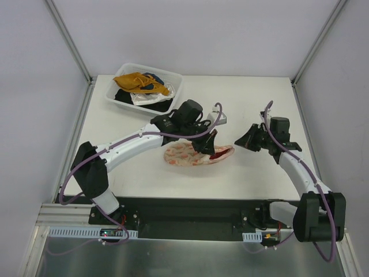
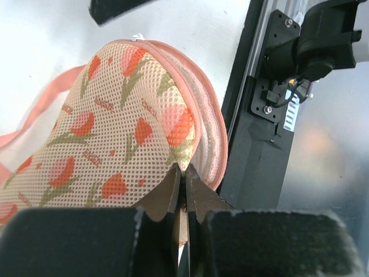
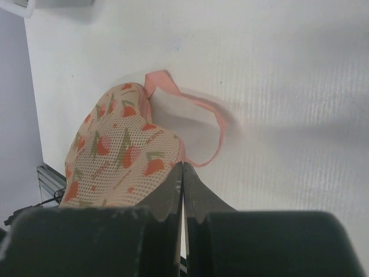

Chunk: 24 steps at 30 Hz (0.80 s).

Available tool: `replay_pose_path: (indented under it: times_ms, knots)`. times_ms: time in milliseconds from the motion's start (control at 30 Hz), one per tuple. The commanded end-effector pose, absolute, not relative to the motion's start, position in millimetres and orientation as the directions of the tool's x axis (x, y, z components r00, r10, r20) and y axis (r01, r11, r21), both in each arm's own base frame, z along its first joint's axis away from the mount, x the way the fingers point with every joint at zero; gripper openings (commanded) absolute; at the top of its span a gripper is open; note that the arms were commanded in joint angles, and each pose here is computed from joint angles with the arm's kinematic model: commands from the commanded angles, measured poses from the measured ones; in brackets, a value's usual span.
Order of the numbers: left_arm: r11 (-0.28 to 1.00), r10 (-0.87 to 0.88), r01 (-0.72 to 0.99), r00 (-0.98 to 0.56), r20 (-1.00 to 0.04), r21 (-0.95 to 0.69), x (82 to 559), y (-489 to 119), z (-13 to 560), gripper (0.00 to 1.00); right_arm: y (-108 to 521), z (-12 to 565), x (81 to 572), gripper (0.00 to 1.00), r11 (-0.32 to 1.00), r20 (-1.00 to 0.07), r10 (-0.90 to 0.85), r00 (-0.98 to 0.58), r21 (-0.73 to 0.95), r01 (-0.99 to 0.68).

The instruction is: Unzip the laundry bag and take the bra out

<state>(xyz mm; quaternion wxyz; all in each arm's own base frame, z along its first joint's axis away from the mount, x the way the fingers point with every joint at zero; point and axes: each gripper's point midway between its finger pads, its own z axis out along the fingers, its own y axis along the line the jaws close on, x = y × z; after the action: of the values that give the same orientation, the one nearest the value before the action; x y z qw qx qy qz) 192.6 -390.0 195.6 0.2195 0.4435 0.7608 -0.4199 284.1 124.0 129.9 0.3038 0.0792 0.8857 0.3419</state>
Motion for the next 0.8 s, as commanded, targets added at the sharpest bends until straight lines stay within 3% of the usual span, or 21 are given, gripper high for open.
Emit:
replay_pose_path:
  times_ms: [0,233,433,633,767]
  knots:
    - [0.214,0.435,0.909,-0.417,-0.798,-0.358,207,-395,241,0.00,126,156,292,0.01,0.728,-0.549,0.386,-0.742,0.675,-0.120]
    - [0.132,0.408,0.968,-0.251,-0.878,-0.215,223,-409,279,0.00,107,188,253,0.01,0.804,-0.650,0.348,-0.675,0.577,-0.141]
    - [0.035,0.346,0.992,0.104,-0.932,0.124,258,-432,328,0.00,67,183,233,0.01,0.888,-0.683,0.381,-0.623,0.459,0.039]
    - [0.051,0.362,0.926,0.331,-0.871,0.373,269,-442,353,0.00,32,199,218,0.01,0.907,-0.756,0.416,-0.505,0.386,0.170]
    - [0.071,0.416,0.901,0.363,-0.834,0.428,264,-434,336,0.00,23,204,215,0.01,0.906,-0.771,0.422,-0.478,0.372,0.200]
